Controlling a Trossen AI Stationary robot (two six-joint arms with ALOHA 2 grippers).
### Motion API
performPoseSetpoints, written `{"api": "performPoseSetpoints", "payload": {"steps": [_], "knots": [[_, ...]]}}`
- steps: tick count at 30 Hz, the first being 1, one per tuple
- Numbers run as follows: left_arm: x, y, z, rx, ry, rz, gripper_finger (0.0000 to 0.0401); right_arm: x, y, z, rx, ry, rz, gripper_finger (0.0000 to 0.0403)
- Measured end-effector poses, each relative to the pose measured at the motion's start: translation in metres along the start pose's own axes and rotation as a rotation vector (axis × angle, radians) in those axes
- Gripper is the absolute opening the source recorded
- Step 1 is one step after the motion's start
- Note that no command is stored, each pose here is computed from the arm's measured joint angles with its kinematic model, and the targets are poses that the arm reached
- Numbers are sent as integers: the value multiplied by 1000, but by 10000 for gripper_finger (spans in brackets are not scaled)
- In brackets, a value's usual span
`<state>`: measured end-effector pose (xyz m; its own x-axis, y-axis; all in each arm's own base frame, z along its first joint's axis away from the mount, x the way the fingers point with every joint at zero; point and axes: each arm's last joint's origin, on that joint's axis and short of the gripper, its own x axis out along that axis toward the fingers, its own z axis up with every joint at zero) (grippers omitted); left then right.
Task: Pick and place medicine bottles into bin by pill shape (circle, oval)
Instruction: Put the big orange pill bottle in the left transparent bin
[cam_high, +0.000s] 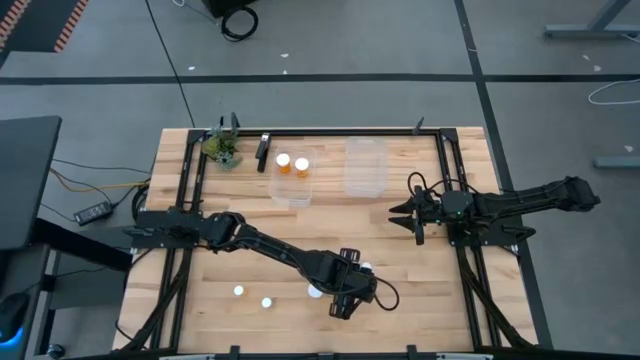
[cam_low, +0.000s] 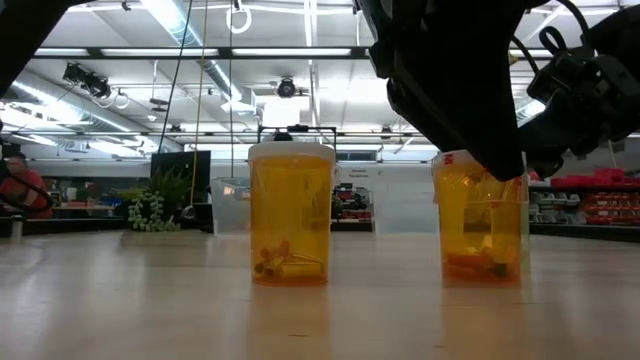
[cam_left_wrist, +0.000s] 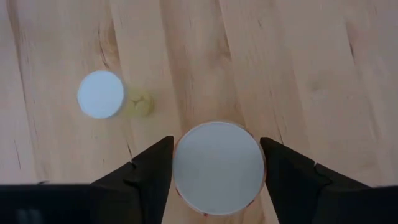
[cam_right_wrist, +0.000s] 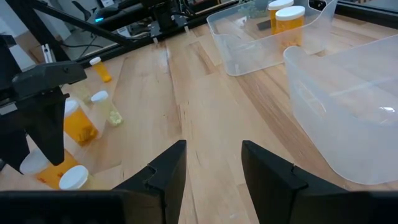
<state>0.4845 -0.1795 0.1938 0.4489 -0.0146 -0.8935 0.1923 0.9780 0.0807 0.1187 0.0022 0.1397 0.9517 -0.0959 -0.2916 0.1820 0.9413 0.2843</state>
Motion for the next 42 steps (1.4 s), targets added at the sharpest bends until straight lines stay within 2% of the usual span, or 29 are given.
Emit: {"api": "performPoseSetpoints", "payload": {"steps": [13, 27, 36, 42], "knots": [[-9, 3, -4, 3, 47, 6, 223, 0, 0, 0, 0, 0, 0, 161], [-31, 30, -4, -34, 86, 40, 222, 0, 0, 0, 0, 0, 0, 161], [-50, 48, -5, -36, 101, 110, 226, 0, 0, 0, 0, 0, 0, 161], [-72, 59, -1, -43, 53, 174, 225, 0, 0, 0, 0, 3, -1, 161]]}}
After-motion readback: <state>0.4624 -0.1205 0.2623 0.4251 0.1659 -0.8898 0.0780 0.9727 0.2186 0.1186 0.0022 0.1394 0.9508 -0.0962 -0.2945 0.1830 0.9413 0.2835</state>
